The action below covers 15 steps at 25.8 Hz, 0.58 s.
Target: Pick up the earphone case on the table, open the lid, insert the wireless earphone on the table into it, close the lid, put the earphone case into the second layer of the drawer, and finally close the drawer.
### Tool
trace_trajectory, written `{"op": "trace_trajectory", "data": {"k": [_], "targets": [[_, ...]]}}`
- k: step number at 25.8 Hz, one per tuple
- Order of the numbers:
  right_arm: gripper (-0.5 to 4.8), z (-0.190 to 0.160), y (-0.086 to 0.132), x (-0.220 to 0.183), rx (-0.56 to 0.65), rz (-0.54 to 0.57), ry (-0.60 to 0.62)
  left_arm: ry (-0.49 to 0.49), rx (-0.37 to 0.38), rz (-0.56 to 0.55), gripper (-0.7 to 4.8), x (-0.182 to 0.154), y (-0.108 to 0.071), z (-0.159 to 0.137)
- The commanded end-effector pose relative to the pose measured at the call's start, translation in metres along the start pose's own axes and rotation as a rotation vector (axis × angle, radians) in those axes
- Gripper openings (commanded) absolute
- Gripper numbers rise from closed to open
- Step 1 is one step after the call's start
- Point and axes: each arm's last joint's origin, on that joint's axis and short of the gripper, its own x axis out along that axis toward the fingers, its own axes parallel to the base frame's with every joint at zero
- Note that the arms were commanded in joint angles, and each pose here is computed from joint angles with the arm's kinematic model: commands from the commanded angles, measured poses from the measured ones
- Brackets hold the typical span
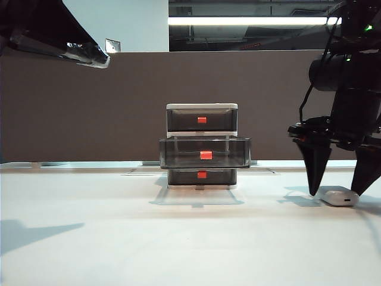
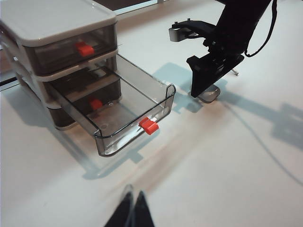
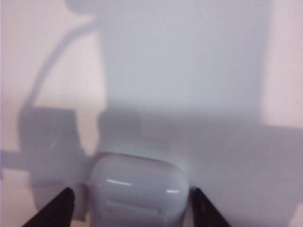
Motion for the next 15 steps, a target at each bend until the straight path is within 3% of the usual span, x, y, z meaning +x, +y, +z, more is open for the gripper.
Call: {"op": "trace_trajectory", "data": {"k": [1,6,8,15], "targets": [[2.97,0.0002,0.0007,-0.0016,-0.001,-0.001,-0.004,-0.019,0.010,-0.003,-0.06,-0.0004,-0.0002,0.0028],[2.11,-0.0002,0.0007,-0.0016,0.000,-0.001,0.001,-0.019,0.010,-0.004,-0.06,-0.0004,-0.0002,0.0028],[1.44,-0.0006,0.0006,-0.0017,0.000,-0.001,0.005,-0.019,0.009,-0.004,-0.06,-0.0004,-0.0002,0.0028],[1.38,0.0003,0.0007,-0.0019,-0.001,0.000,-0.005,-0.019,0.009,-0.003,-0.06,-0.0004,-0.0002,0.0028]]}}
